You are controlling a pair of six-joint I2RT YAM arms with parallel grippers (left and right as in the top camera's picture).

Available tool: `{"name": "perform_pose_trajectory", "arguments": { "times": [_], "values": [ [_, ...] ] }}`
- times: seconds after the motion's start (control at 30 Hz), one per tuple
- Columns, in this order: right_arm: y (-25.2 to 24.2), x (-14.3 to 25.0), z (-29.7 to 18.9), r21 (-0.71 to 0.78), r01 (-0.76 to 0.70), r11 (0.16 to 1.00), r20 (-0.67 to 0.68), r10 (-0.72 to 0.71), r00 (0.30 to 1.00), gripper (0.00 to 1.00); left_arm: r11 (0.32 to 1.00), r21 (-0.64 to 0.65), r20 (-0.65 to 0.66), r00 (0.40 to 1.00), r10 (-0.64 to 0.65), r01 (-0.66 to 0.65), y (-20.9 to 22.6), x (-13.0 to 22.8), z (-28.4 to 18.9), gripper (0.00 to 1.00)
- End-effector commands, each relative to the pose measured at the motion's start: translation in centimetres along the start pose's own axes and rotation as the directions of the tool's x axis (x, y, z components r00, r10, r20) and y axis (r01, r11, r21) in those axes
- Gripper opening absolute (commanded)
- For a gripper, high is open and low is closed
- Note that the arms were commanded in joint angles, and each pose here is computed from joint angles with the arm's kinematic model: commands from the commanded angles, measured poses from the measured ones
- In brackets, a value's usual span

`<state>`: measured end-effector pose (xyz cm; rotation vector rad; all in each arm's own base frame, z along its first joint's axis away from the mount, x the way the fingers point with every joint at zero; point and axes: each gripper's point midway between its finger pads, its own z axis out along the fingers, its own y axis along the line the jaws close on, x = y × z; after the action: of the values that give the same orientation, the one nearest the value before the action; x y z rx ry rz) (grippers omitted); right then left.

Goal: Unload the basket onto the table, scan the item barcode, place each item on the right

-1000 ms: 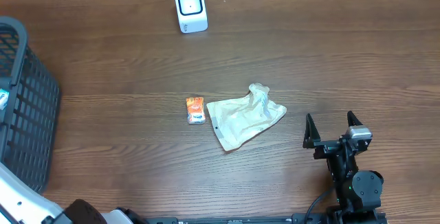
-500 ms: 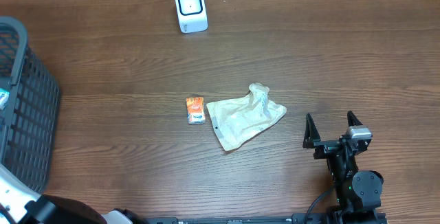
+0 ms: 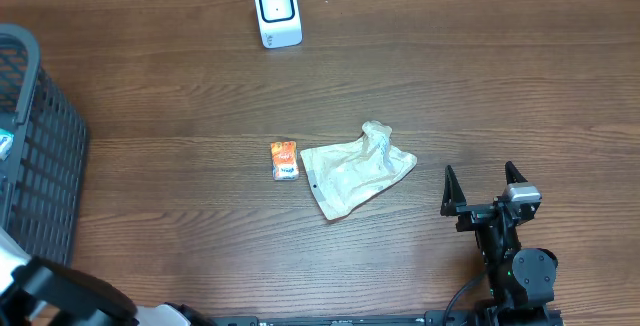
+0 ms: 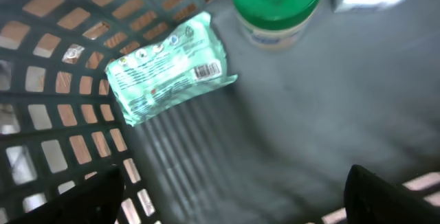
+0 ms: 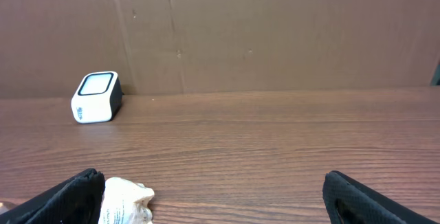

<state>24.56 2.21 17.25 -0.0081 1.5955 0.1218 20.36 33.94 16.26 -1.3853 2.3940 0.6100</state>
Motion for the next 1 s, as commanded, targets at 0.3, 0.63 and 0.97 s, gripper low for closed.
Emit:
{"name": "perform_pose_trajectory", "arguments": {
  "times": [0.3,0.63,0.97],
  "values": [
    [-0.2,0.2,0.0,0.011,0.001,1.0,0.002,-0.001,1.0,1.0,0.97,-0.086,-0.157,0.964,0.214,-0.229,0.9,2.3,5.0,0.81],
    [-0.2,0.2,0.0,0.011,0.001,1.0,0.002,-0.001,1.0,1.0,0.965,-0.135,-0.218,0.957,0.192,-0.224,4.1,3.1,7.2,0.79],
    [-0.2,0.2,0.0,0.011,0.001,1.0,0.002,-0.001,1.0,1.0,0.961,-0.152,-0.15,0.966,0.209,-0.231,5.8,1.2,8.8,0.77]
  ]
}}
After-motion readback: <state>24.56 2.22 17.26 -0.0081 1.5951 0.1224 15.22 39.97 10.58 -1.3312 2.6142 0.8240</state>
